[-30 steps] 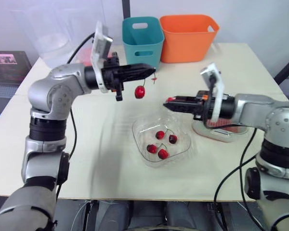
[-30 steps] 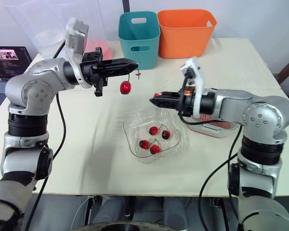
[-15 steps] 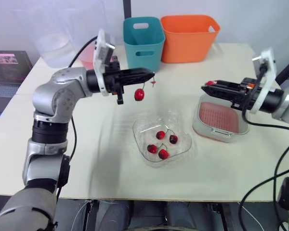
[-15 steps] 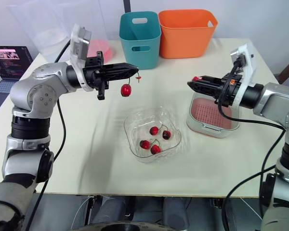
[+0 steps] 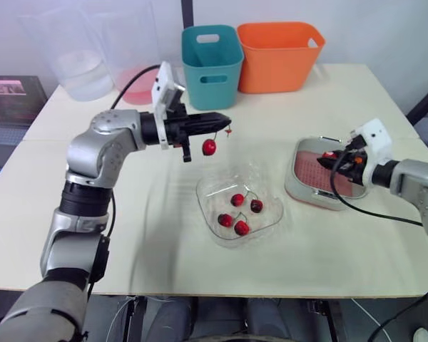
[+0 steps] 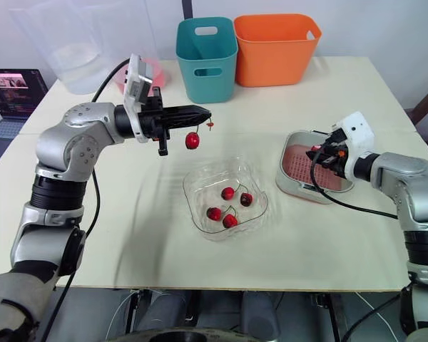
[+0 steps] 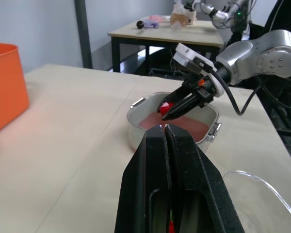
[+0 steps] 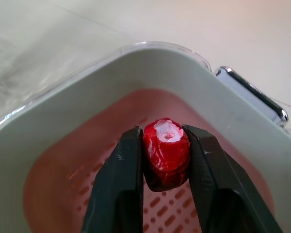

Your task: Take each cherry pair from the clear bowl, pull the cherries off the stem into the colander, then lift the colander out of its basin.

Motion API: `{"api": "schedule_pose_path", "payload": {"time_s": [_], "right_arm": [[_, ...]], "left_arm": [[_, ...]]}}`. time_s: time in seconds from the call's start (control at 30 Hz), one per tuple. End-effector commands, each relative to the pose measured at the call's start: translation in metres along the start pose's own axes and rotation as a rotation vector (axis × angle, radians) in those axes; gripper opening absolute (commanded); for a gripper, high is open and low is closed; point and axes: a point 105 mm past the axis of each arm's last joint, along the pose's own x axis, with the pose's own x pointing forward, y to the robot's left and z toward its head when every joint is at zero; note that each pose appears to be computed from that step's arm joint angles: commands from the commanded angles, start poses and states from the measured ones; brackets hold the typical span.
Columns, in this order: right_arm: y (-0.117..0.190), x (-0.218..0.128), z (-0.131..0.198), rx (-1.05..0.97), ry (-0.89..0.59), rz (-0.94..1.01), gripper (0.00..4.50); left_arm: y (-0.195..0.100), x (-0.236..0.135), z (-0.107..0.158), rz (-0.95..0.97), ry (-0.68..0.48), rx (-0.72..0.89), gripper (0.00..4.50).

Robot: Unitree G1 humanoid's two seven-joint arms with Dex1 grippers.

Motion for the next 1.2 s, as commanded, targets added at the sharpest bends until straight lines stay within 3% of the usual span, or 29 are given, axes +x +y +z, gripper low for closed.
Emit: {"api": "schedule_pose_path", "payload": {"time_s": [0.03,0.13,0.17,0.37,0.57,0.77,1.2], "right_arm": [[-0.003,-0.007,0.019,-0.021,-0.066,-0.004,2.63],[-0.004,-0.01,0.025,-0.013,-0.079,0.002,4.18],[-0.004,-0.013,0.028,-0.009,-0.089,0.008,4.46],[0.004,-0.024,0.056,0.03,-0.18,0.065,4.46],[0.063,-0.035,0.092,0.106,-0.295,0.377,4.46],[0.141,-0.033,0.114,0.251,-0.394,0.728,4.46],[0.206,-0.002,0.124,0.341,-0.409,0.849,4.46]], "left_arm": [[0.002,-0.006,0.01,0.02,-0.026,0.043,0.0],[0.002,-0.007,0.009,0.024,-0.027,0.04,0.0],[0.002,-0.007,0.009,0.025,-0.028,0.039,0.0],[0.005,-0.008,0.014,0.028,-0.047,0.03,0.0],[0.005,-0.012,0.034,0.008,-0.127,-0.02,0.0],[-0.007,-0.014,0.059,-0.065,-0.214,-0.055,0.0],[-0.019,-0.007,0.058,-0.098,-0.213,-0.057,0.0]]}}
